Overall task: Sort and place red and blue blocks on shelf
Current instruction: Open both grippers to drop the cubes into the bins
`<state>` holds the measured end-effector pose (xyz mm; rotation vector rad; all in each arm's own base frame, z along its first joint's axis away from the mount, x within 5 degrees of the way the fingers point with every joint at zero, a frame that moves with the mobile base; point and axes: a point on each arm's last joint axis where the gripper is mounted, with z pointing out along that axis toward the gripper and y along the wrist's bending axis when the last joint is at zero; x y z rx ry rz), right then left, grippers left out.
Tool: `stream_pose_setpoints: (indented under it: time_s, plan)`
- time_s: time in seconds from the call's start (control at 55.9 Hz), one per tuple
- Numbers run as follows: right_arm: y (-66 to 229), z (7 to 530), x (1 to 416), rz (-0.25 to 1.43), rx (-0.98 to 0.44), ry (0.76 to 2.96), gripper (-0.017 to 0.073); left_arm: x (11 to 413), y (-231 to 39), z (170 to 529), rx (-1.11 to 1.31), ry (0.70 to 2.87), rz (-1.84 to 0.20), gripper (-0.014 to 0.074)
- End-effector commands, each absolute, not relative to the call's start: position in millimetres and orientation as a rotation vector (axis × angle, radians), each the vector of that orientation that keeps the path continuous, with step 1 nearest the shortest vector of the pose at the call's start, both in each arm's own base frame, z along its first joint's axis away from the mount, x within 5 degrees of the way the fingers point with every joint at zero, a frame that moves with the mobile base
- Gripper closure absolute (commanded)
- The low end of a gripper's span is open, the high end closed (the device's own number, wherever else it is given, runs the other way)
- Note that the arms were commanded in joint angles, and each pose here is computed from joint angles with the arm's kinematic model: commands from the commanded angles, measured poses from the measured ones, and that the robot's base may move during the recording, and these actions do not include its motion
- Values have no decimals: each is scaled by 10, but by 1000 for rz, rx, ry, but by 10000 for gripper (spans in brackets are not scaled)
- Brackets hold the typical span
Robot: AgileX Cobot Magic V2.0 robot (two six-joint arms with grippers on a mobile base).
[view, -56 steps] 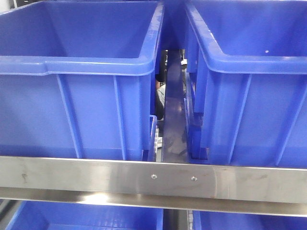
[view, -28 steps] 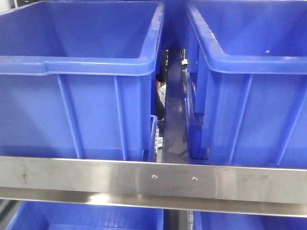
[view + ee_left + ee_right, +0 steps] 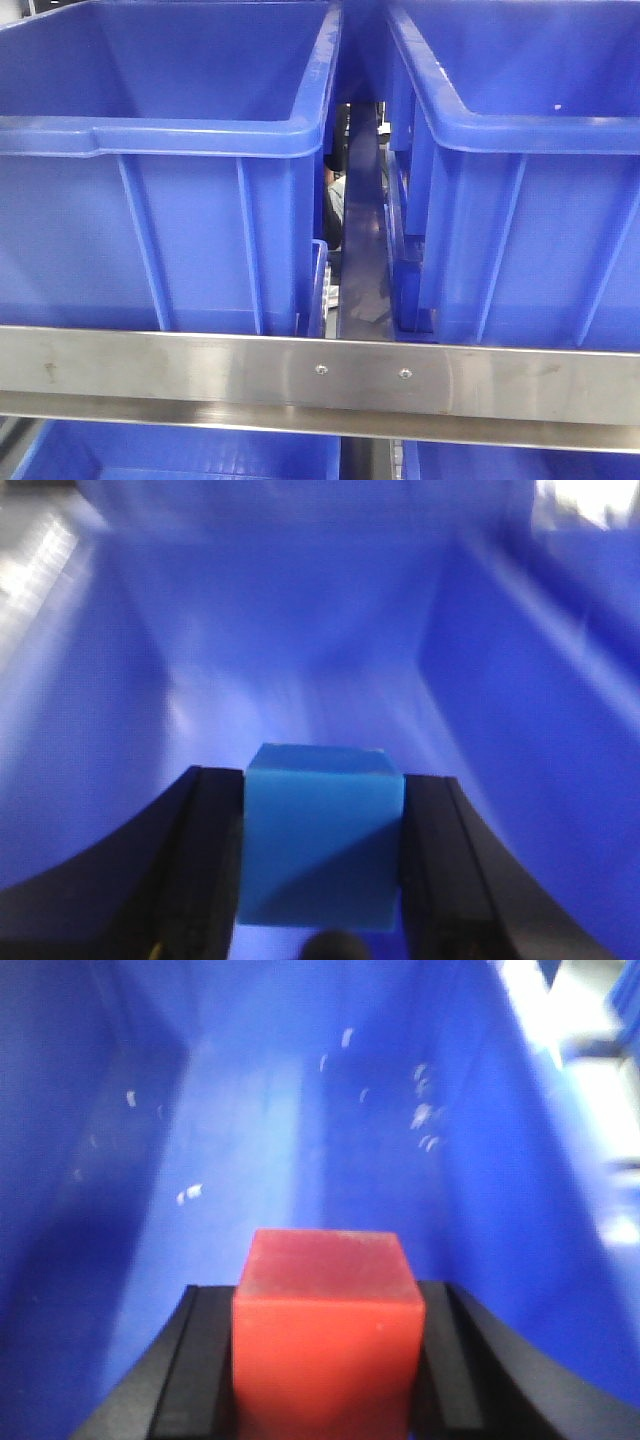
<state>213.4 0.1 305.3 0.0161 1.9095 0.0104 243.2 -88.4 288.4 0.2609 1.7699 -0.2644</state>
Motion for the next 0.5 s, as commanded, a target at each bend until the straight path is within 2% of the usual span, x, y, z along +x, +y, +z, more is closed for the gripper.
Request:
stream_pose_setpoints:
  time_s: [0.0,0.215,0.322,0.394,0.483]
  plan:
    - [47,3243,2250,21,-14,1762,186,2543,-928,3049,225,1619,-278,296]
    - [95,3115,2398,35,-32,1789,181,2615,-945,2945,201,1659,-284,293]
    - [94,3085,2407,34,-32,1811,131,2626,-951,2969,202,1664,-286,286]
    - [94,3096,2407,33,-32,1815,78,2646,-967,3002,212,1701,-290,228]
    - [94,3103,2409,37,-26,1806,-47,2674,-988,3078,222,1732,-296,106]
